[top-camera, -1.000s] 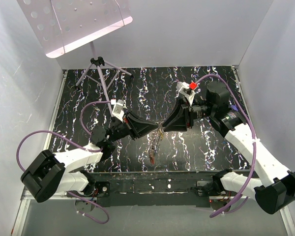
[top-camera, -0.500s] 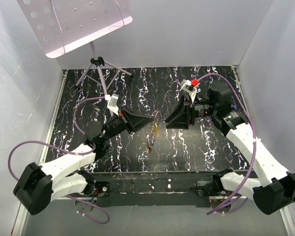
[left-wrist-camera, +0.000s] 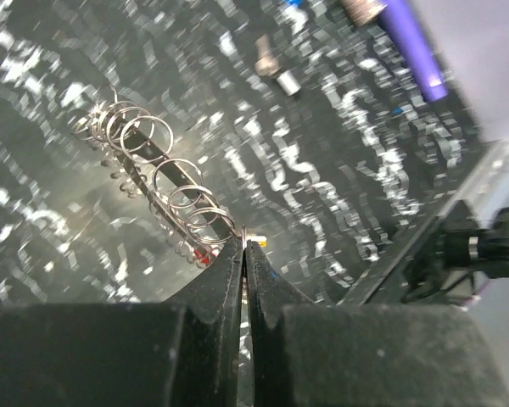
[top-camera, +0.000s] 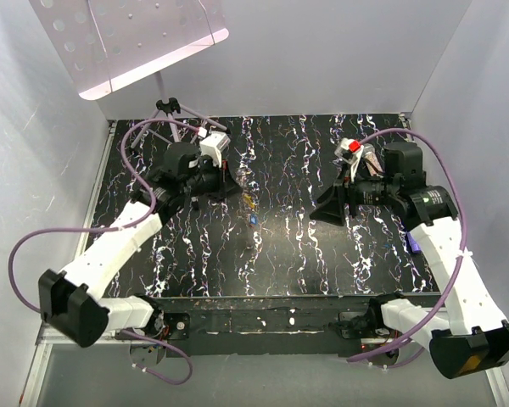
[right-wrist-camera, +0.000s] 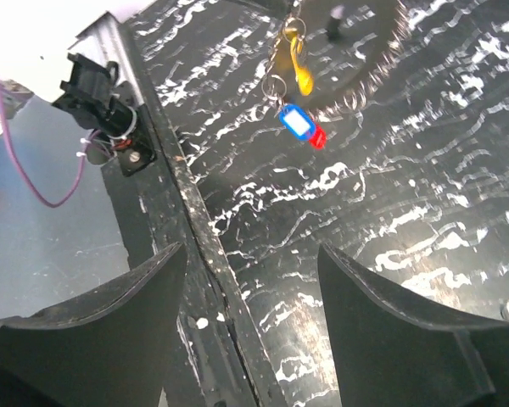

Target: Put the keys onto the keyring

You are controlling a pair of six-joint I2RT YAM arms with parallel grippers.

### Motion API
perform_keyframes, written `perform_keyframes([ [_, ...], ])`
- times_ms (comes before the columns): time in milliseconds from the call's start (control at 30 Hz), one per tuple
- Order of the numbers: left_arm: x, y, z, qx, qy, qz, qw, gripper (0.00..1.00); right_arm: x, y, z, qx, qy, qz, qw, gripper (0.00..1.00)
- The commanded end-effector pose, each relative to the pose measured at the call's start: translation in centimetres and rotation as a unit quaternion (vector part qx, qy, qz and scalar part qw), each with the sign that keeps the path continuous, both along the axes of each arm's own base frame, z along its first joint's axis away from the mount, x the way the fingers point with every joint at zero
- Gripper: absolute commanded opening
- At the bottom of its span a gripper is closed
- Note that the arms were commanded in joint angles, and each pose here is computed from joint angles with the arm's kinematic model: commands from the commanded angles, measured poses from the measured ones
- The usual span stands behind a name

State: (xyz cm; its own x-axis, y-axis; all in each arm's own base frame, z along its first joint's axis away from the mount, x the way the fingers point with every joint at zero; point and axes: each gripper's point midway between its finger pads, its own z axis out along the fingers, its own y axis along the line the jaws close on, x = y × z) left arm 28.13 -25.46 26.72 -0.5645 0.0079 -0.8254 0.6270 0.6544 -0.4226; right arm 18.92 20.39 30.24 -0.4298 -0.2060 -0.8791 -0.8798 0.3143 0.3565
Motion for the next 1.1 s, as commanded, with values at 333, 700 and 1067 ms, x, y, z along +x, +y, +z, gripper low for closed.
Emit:
perform_keyframes([
  [333, -2.1, 15.1, -4.2, 0.313, 0.03, 0.155, 0.937, 0.0, 1.3, -3.7, 1.0, -0.015, 0.018, -0.037, 0.999, 0.73],
  [700, 0.8, 20.4, -9.2, 0.322, 0.09, 0.219, 0.917, 0.0, 0.2, -3.3, -2.4, 0.032, 0.024, -0.045, 0.998, 0.73],
  [1067, 5.6, 24.6, -12.9, 0.281, 0.143, 0.267, 0.911, 0.0, -0.2, -3.6, -2.7, 0.04, 0.005, -0.053, 0.998, 0.74],
])
